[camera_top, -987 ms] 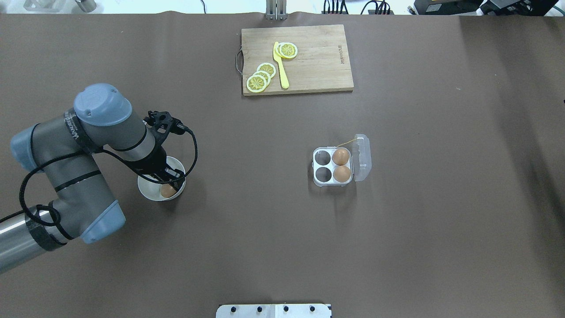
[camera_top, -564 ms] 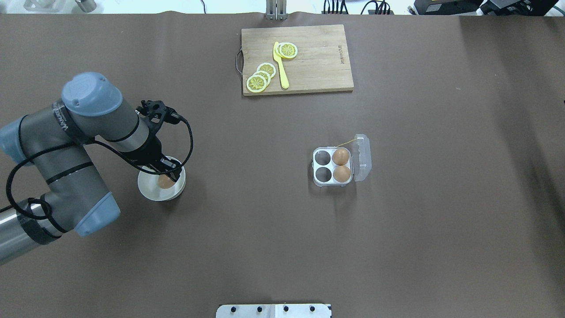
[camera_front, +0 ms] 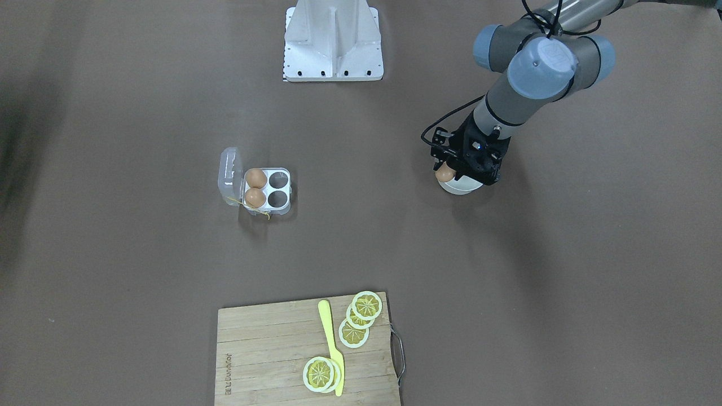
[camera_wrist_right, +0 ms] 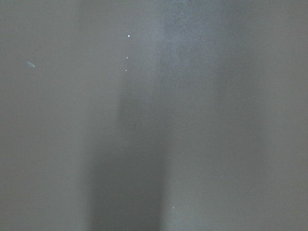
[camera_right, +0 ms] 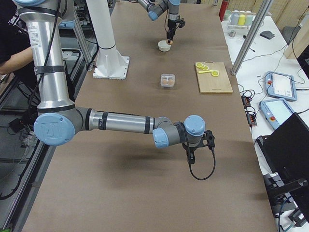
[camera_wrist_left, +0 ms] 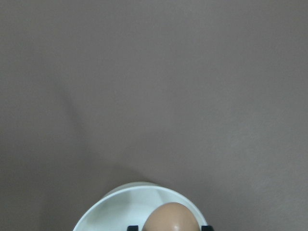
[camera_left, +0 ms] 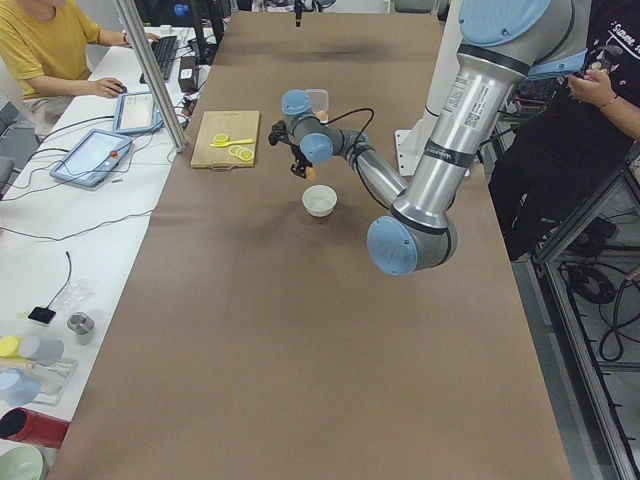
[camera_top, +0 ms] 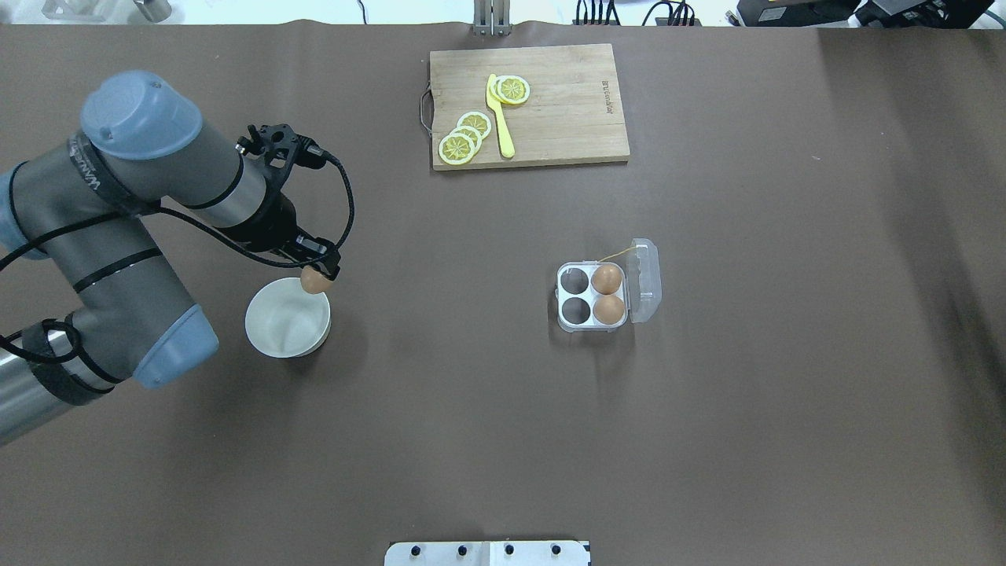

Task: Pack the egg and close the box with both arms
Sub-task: 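Lift the egg out of the bowl and carry it to the egg box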

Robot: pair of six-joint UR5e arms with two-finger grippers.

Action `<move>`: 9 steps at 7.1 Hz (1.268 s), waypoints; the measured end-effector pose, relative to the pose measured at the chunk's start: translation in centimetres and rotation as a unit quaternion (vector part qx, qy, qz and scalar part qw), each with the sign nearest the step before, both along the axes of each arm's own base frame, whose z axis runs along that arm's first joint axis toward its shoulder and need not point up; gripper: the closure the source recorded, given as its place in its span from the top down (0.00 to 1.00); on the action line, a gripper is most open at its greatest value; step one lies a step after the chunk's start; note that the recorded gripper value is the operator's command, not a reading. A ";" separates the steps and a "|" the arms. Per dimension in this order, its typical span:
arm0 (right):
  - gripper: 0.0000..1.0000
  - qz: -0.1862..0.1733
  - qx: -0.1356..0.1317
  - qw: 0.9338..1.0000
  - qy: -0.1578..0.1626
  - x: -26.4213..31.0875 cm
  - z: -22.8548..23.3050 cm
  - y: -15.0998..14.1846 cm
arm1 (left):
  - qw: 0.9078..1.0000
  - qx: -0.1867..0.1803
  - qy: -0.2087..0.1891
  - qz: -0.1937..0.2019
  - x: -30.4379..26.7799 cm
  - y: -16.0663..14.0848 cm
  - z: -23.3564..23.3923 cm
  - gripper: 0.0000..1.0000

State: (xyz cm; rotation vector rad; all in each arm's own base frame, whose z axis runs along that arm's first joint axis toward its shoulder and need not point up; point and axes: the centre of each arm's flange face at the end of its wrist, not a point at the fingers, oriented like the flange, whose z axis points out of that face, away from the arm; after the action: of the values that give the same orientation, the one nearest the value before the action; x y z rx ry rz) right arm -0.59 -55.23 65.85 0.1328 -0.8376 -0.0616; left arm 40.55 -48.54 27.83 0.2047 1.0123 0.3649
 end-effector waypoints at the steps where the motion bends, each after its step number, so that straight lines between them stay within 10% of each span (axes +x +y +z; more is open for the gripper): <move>1: 1.00 0.001 -0.001 1.000 0.000 0.1 0.2 0.2 | 1.000 -0.007 0.025 -0.018 0.4 -0.5 -2.5 0.49; 6: 1.00 0.008 -0.005 1.000 -0.002 1.1 0.6 0.7 | 0.981 -0.065 0.156 -0.091 6.1 -4.0 -11.4 0.48; 9: 1.00 0.012 -0.006 1.000 -0.002 1.4 0.7 0.7 | 0.967 -0.067 0.204 -0.138 12.2 -0.7 -14.3 0.48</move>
State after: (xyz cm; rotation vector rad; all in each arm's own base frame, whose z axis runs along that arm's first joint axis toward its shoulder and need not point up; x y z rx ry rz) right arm 0.85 -54.48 66.52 0.1316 -0.8411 -0.0347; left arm 52.77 -49.20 13.54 0.3016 1.3897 -0.0043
